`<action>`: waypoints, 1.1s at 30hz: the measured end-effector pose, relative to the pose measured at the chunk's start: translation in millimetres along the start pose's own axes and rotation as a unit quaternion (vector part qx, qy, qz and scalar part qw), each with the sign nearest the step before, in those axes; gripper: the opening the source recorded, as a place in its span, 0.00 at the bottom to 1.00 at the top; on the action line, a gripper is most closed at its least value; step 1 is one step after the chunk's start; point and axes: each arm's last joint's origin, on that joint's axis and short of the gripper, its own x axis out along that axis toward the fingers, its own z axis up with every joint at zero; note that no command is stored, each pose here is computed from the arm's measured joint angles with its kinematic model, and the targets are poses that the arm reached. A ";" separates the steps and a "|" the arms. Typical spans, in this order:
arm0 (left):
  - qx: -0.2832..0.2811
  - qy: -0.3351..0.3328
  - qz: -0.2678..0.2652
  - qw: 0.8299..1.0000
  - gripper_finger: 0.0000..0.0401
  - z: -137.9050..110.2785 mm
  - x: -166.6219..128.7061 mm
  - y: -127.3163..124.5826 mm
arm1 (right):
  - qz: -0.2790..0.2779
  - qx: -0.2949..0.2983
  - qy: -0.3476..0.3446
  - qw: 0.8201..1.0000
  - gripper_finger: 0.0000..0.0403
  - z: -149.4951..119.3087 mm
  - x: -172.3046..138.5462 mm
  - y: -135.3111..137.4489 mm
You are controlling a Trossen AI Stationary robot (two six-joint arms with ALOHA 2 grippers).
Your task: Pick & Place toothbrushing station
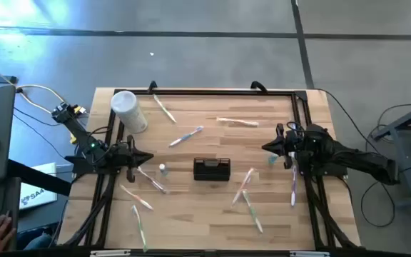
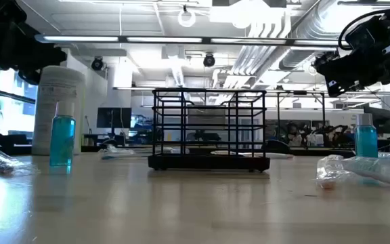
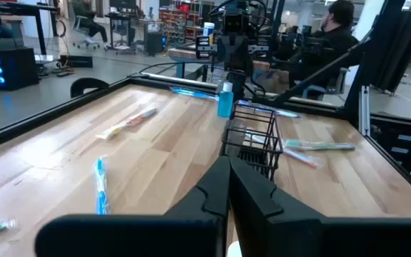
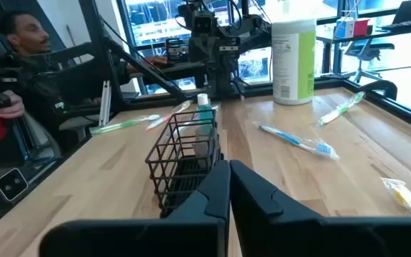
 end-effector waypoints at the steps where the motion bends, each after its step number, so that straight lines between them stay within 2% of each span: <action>1: 0.000 0.000 0.000 1.000 0.02 0.0 0.0 0.0 | 0.000 0.000 0.000 1.000 0.01 0.0 0.0 0.0; 15: 0.000 0.000 0.001 1.000 0.02 0.0 0.0 0.0 | 0.002 0.001 -0.007 1.000 0.01 1.4 0.0 0.2; 22: 0.000 -0.001 0.003 1.000 0.02 0.1 0.0 0.2 | 0.002 0.009 -0.039 0.999 0.01 8.5 -0.4 0.9; 33: -0.035 -0.026 -0.003 0.999 0.02 7.3 -0.2 -1.1 | -0.099 0.027 -0.022 0.994 0.01 20.5 4.1 -6.1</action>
